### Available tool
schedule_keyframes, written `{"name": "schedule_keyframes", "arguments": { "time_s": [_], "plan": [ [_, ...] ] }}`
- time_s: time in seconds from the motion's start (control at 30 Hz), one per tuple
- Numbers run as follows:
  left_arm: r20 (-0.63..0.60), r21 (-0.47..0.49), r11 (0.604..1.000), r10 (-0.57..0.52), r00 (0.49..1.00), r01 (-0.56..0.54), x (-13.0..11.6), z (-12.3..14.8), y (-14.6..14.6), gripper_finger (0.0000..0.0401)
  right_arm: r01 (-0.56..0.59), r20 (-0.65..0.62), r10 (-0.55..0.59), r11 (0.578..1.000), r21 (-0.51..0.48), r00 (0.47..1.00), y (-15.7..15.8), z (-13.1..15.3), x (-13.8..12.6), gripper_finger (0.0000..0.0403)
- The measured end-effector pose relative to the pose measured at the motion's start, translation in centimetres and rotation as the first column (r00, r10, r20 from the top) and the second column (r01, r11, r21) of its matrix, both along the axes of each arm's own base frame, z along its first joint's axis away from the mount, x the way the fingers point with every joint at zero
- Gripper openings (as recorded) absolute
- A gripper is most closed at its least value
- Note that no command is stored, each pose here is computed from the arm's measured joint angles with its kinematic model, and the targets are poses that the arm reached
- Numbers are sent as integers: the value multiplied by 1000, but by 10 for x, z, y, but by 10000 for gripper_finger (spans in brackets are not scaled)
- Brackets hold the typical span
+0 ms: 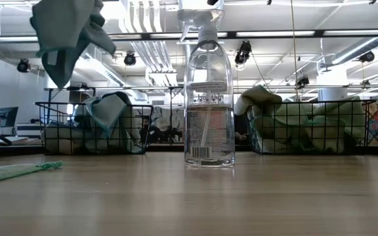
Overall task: Sort microfiber towel by color & place in baskets
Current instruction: Put the blue towel into the left wire basket
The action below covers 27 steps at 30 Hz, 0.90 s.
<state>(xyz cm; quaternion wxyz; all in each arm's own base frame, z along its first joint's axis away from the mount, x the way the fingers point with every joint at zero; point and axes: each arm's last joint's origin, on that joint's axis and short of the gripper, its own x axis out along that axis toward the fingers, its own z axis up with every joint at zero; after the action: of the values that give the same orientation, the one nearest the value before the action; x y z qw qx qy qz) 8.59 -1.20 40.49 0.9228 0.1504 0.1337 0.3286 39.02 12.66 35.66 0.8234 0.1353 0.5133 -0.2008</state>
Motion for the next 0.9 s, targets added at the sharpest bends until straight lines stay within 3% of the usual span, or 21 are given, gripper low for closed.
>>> {"name": "schedule_keyframes", "arguments": {
  "time_s": [0.27,0.57,0.73,0.9],
  "plan": [
    [-45,-27,979,201,979,-202,12,-3,22,153,-1,3,1,1000,7,1000,6,0,-2,134],
    [-146,-178,954,216,965,-241,31,-12,67,153,-7,-4,7,1000,4,1000,9,0,-4,134],
    [-240,-233,919,262,935,-318,44,-24,97,153,-4,-27,4,1000,-3,1000,8,-1,-6,134],
    [-299,-334,899,185,936,-284,52,-36,119,153,9,-47,-9,1000,-6,999,8,-2,-8,134]
  ]
}}
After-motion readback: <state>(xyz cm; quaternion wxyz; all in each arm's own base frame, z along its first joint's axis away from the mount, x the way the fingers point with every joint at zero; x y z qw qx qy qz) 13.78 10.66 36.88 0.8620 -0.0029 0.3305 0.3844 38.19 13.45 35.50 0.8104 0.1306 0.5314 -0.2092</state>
